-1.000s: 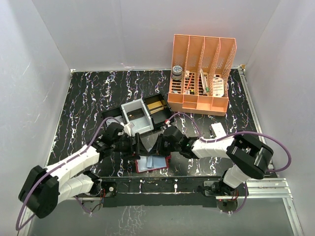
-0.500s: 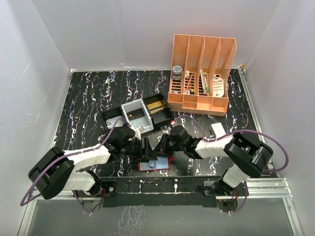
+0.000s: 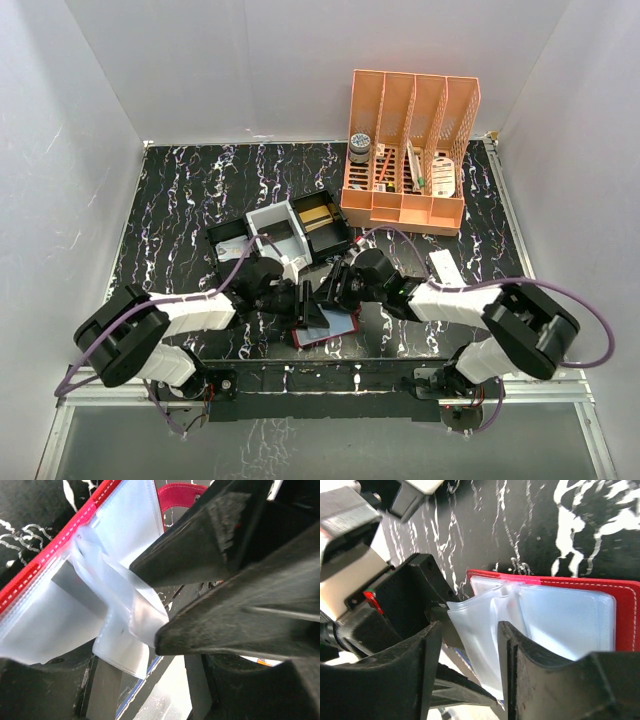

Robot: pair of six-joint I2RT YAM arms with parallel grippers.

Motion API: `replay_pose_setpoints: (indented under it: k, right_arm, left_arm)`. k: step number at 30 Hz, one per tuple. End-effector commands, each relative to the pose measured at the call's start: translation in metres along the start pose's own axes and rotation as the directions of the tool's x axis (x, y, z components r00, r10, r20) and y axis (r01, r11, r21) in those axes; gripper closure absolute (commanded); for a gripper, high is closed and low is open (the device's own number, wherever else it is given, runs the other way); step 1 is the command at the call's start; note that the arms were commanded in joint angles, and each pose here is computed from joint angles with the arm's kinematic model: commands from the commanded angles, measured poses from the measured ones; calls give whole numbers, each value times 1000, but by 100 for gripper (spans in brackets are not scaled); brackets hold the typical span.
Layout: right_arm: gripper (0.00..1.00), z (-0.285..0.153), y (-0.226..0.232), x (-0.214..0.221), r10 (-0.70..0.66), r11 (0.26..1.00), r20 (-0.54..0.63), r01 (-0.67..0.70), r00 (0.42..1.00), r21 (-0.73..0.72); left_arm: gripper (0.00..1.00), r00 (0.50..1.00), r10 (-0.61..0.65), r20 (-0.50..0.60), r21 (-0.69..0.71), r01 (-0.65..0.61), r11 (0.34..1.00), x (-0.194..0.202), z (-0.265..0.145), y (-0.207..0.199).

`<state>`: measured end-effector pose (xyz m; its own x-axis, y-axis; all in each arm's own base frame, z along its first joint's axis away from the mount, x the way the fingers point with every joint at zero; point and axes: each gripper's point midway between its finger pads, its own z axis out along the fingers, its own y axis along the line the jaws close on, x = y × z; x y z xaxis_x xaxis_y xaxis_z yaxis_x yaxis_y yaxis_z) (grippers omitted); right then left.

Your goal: Take the credit cards out of the card holder

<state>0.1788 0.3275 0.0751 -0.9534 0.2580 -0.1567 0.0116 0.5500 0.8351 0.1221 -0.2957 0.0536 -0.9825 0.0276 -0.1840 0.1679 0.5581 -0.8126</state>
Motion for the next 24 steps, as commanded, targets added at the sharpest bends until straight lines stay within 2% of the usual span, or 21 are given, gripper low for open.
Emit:
replay_pose_setpoints:
  k: [1,5,13,17,21,24]
  right_arm:
    - [52,-21,7,-36,-79,992,157,61,984,113]
    - [45,-45,-12,-53,-94,972,256,32,962,235]
    - [43,-75,-28,-64,-72,965,336,-20,939,261]
    - [44,-79,-20,-64,-69,975,343,-10,937,222]
    - [45,-74,-5,-56,-78,987,289,34,954,155]
    - [45,-71,1,-56,-87,989,276,50,957,139]
  left_arm:
    - [55,997,71,-14,47,-70,996,-9,11,-21]
    - [54,995,95,-24,42,-94,995,-11,25,-29]
    - [48,989,139,-57,14,-138,990,-14,57,-40]
    - [48,990,131,-55,-43,-134,990,-15,60,-33]
    - [48,980,191,64,-137,-180,974,-28,21,-37]
    - [44,958,179,224,-317,-102,943,-43,-23,-15]
